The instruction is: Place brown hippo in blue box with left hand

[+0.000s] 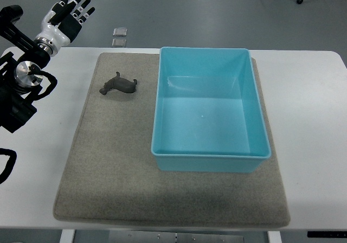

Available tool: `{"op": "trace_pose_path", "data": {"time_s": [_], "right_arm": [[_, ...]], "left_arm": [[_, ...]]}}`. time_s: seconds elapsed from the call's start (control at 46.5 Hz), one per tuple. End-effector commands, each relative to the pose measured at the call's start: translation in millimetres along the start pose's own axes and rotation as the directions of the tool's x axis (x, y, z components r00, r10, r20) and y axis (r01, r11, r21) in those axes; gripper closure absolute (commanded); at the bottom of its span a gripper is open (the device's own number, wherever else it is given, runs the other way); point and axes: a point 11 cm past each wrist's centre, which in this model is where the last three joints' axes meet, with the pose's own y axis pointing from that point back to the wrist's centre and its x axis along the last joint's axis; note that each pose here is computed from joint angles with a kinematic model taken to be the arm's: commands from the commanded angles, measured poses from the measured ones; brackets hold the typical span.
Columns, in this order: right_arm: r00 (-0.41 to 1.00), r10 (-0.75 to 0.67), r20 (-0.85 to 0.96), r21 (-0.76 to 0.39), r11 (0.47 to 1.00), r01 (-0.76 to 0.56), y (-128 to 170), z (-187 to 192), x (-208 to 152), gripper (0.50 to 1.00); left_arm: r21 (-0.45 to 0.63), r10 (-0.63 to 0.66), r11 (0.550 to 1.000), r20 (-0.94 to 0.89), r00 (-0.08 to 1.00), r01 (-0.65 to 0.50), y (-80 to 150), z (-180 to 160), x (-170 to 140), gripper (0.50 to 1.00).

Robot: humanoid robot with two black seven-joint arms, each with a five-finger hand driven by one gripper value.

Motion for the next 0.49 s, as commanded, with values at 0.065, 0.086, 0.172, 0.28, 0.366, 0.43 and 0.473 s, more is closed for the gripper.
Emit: {"op": "trace_pose_path", "data": {"time_s": [0.065, 0.086, 0.172, 0.28, 0.366, 0.43, 0.473], "right_arm": [[1.000, 0.001, 0.000, 0.000, 1.000, -0.001, 0.0, 0.0, 0.3, 0.564], [1.000, 0.001, 0.000, 0.000, 1.000, -0.001, 0.0, 0.0, 0.3, 0.564], [1.000, 0.001, 0.000, 0.000, 1.000, -0.001, 0.0, 0.0, 0.3, 0.564], [1.000, 0.001, 0.000, 0.000, 1.000, -0.001, 0.0, 0.0, 0.3, 0.564], [1.000, 0.001, 0.000, 0.000, 1.000, -0.001, 0.0, 0.0, 0.3, 0.564], [1.000, -0.001, 0.000, 0.000, 1.000, 0.001, 0.0, 0.0, -0.3, 0.564], [1.000, -0.001, 0.000, 0.000, 1.000, 0.001, 0.0, 0.0, -0.3, 0.564]], "left_arm": [[0.007, 0.005, 1.000, -0.004, 1.000, -0.005, 0.5, -1.2, 1.2, 0.504], [0.007, 0.005, 1.000, -0.004, 1.000, -0.005, 0.5, -1.2, 1.2, 0.504], [0.003, 0.007, 1.000, -0.005, 1.000, -0.007, 0.6, -1.4, 1.8, 0.504], [0.002, 0.009, 1.000, -0.003, 1.000, -0.009, 0.9, -0.6, 2.7, 0.504], [0.000, 0.009, 1.000, 0.000, 1.000, -0.009, 0.9, 1.3, 3.1, 0.504], [0.000, 0.010, 1.000, 0.007, 1.000, -0.010, 1.4, 2.4, 4.3, 0.504], [0.001, 0.010, 1.000, 0.011, 1.000, -0.010, 2.0, 2.5, 5.5, 0.504]]}}
